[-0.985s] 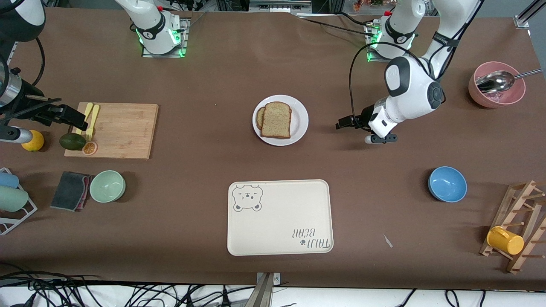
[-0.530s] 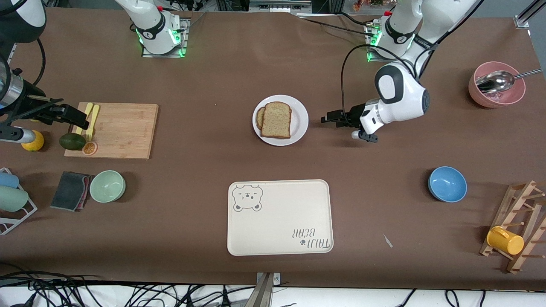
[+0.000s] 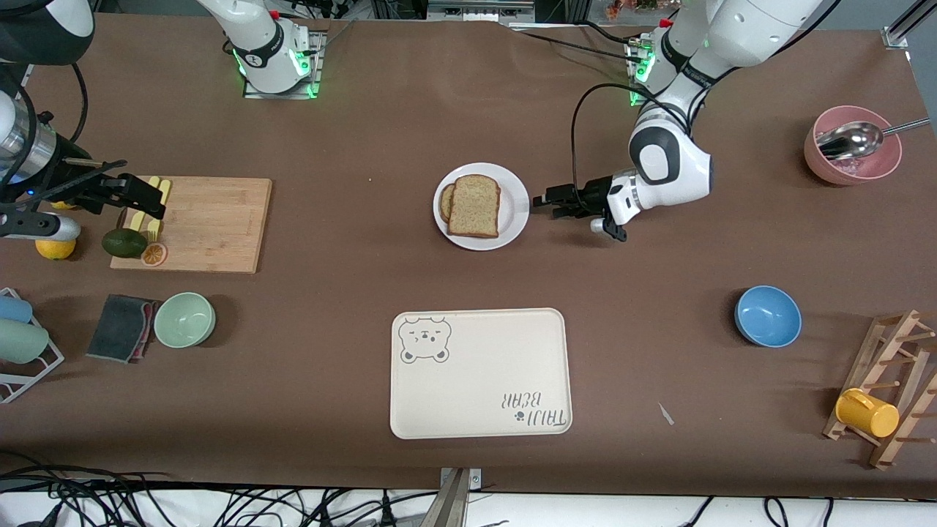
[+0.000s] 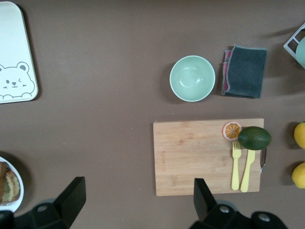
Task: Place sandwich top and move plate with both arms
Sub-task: 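Grip the plate rim with the left gripper, then slide the plate with the left gripper onto the bear tray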
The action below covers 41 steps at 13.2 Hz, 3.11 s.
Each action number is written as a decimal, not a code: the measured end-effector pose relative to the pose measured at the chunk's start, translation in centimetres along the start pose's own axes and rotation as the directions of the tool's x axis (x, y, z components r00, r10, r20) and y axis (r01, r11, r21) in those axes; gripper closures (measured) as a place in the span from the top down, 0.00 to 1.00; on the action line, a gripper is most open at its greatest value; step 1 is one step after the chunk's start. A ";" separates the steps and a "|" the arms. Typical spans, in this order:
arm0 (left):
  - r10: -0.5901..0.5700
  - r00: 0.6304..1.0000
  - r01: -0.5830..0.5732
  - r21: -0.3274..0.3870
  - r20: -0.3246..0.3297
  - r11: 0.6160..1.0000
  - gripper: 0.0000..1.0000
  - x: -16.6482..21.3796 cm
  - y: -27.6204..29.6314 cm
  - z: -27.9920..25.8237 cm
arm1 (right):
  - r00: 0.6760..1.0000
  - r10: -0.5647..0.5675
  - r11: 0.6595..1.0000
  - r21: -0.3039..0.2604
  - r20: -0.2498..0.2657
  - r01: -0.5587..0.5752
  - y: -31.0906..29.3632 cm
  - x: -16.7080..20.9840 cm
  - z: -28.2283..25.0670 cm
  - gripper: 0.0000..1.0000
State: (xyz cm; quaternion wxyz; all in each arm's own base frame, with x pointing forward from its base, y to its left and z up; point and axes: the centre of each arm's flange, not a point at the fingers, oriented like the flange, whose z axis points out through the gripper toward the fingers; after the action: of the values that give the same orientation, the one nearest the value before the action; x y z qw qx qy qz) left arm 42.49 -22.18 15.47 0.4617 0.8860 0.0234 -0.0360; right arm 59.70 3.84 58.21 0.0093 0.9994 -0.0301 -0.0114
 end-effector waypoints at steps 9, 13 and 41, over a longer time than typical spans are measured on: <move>0.051 0.998 -0.053 -0.076 -0.032 0.996 0.75 -2.6 -1.8 4.1 | 0.999 -0.020 1.000 -0.010 0.043 0.020 0.5 -0.4 0.4 1.00; 0.069 0.997 -0.073 -0.090 -0.043 0.993 0.48 -3.5 -1.7 5.3 | 0.999 -0.007 1.000 -0.010 0.039 0.008 1.2 -0.1 0.6 1.00; -0.037 0.991 0.022 -0.117 -0.126 0.993 0.04 1.1 0.0 5.2 | 0.999 -0.009 1.000 0.020 0.043 0.008 0.9 0.0 0.8 1.00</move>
State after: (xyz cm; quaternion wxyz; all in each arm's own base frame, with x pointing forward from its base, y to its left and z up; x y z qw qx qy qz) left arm 43.34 -26.41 12.41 0.5092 0.8578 0.0683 0.0154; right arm 59.61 2.92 57.43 -0.0014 0.9991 -0.0262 -0.0329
